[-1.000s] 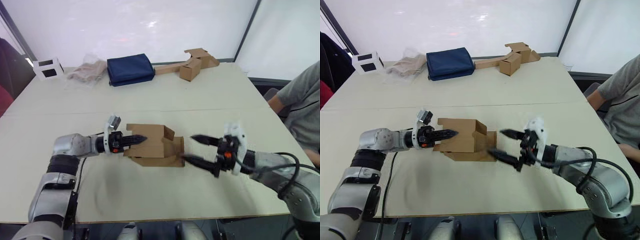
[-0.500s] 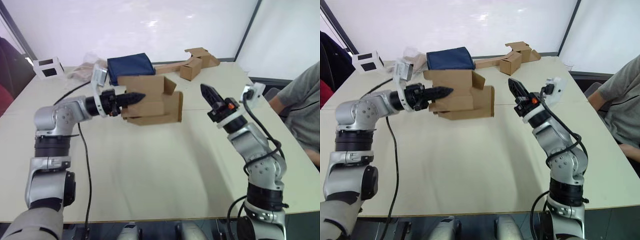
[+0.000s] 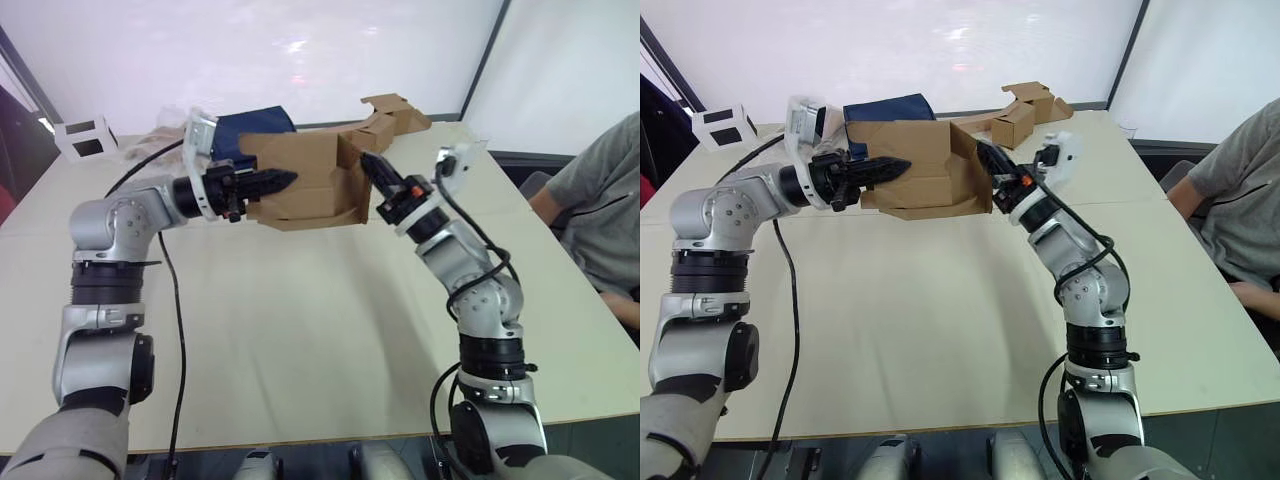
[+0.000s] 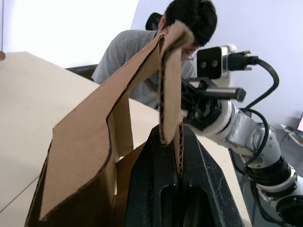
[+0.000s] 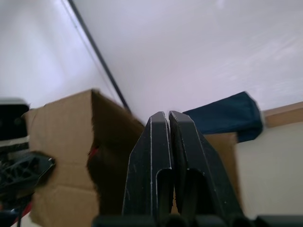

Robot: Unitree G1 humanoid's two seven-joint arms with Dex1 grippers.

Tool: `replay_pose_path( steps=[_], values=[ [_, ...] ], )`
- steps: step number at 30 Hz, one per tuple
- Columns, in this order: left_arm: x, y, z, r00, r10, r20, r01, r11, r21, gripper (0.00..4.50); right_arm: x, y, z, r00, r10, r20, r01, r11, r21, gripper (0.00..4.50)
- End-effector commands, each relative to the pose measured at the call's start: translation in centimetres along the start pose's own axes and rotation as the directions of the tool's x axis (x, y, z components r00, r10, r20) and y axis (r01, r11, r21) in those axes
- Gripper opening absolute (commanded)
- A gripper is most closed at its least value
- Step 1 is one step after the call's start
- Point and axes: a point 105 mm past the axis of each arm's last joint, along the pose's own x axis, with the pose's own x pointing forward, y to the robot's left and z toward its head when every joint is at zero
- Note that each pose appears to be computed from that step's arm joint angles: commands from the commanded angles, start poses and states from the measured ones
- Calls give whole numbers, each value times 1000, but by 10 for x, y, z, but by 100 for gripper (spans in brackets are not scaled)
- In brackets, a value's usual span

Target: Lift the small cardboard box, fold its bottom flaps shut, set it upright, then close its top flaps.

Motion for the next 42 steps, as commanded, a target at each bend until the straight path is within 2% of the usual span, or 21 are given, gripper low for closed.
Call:
replay_pose_path(
  steps=[1,4,8,17,26,32,34,38,42],
  values=[
    [2,-8,14,999,-28,23,26,998,59,0,7,28,4,993,118,16,-118,993,-13,9],
    [2,-9,15,999,-29,26,28,998,58,0,5,36,-1,989,146,0,-146,989,-3,9],
    [1,-20,9,996,-88,-13,89,995,36,0,4,45,-7,984,179,-14,-178,984,21,9],
    [1,-28,9,991,-133,-20,134,991,5,0,3,49,-9,981,195,-9,-194,980,44,9],
    [-1,-24,9,993,-111,-30,112,993,28,0,-1,51,-3,972,234,6,-234,971,47,9],
    [5,-12,9,998,-48,-31,51,991,126,0,-6,56,2,958,286,-7,-285,958,29,9],
    [9,-7,6,999,-21,-36,27,984,175,0,-9,55,3,956,291,-31,-291,957,-10,9],
    [14,-6,8,1000,-29,-4,29,984,178,0,-15,39,2,968,233,-94,-246,958,-149,9],
    [18,-5,7,999,-33,-3,33,981,189,0,-29,19,21,981,182,-61,-190,967,-168,9]
  ],
)
